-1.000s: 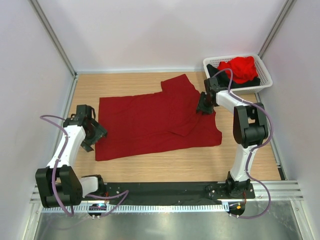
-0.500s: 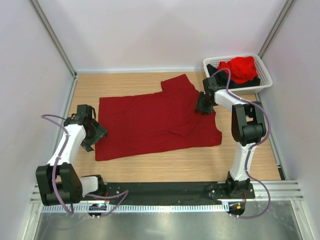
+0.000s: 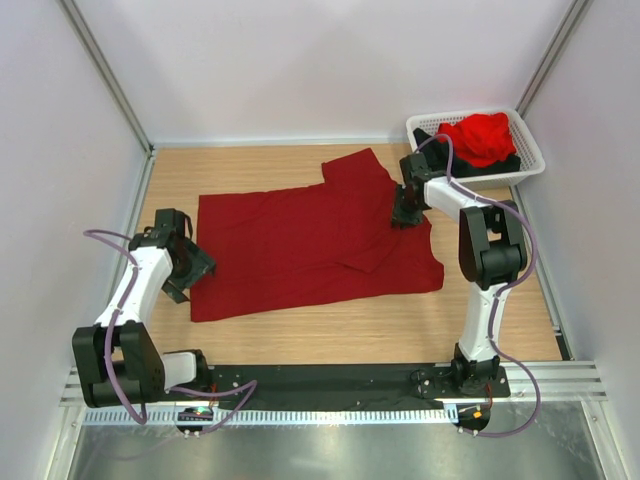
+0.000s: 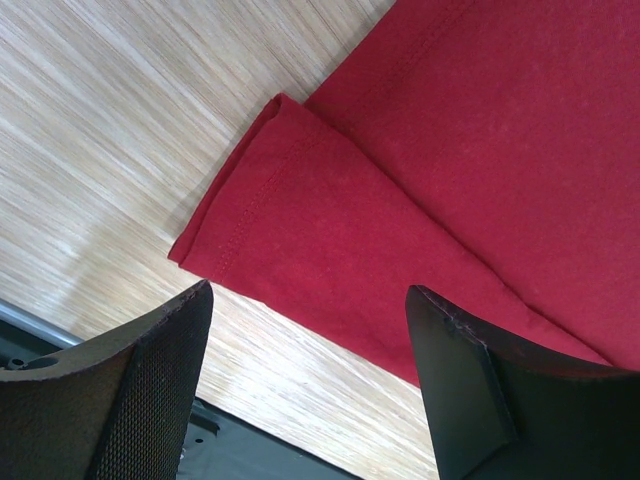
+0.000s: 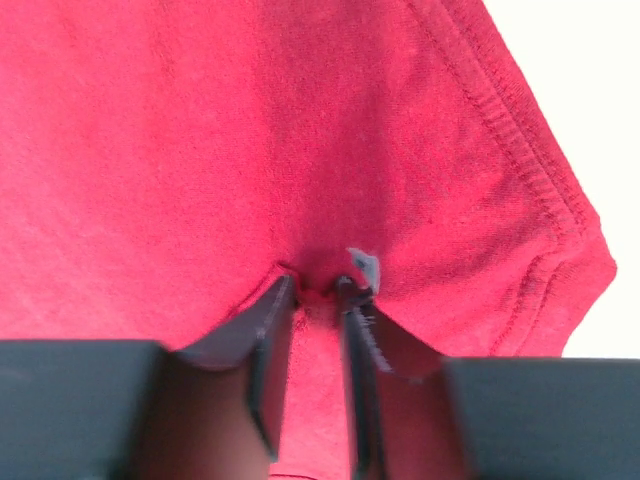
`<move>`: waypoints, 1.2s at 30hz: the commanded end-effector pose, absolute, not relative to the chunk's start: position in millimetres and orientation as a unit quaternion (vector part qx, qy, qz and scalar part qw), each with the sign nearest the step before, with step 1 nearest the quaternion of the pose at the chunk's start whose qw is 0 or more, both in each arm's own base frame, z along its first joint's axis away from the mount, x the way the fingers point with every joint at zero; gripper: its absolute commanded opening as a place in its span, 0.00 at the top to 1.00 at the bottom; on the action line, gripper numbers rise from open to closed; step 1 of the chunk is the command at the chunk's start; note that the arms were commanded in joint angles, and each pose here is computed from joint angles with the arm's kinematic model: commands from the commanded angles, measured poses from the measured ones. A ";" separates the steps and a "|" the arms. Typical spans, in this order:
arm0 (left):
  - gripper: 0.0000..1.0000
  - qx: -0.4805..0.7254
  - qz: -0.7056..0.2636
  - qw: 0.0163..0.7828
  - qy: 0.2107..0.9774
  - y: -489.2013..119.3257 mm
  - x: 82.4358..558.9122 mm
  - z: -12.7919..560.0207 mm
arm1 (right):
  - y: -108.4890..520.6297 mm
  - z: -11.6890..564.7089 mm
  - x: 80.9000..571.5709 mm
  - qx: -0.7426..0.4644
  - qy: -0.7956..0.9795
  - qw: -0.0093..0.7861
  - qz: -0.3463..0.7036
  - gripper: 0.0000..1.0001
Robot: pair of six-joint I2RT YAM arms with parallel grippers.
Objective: Fold and stack the t-shirts
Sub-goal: Fold the tshirt
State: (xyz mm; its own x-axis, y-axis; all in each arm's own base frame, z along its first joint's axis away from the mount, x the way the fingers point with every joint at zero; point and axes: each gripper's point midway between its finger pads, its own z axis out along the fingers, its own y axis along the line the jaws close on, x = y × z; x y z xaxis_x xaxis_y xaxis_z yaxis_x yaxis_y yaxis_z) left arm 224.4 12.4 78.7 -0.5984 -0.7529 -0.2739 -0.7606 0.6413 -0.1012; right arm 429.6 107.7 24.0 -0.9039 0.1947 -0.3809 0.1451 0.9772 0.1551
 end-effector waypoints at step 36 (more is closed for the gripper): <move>0.55 -0.401 0.133 0.100 0.901 52.5 256.9 52.8 | 112.7 126.1 442.5 0.099 0.950 0.285 0.075 0.99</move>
State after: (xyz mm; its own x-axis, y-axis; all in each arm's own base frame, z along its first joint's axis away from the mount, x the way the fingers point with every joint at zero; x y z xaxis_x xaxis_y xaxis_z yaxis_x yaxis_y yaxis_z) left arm 243.7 43.2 46.6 -0.6530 -0.7193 -0.2371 -0.7566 0.6337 0.1613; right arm 431.8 108.1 97.9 -0.8591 0.2163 -0.4639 0.1604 0.9744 0.1575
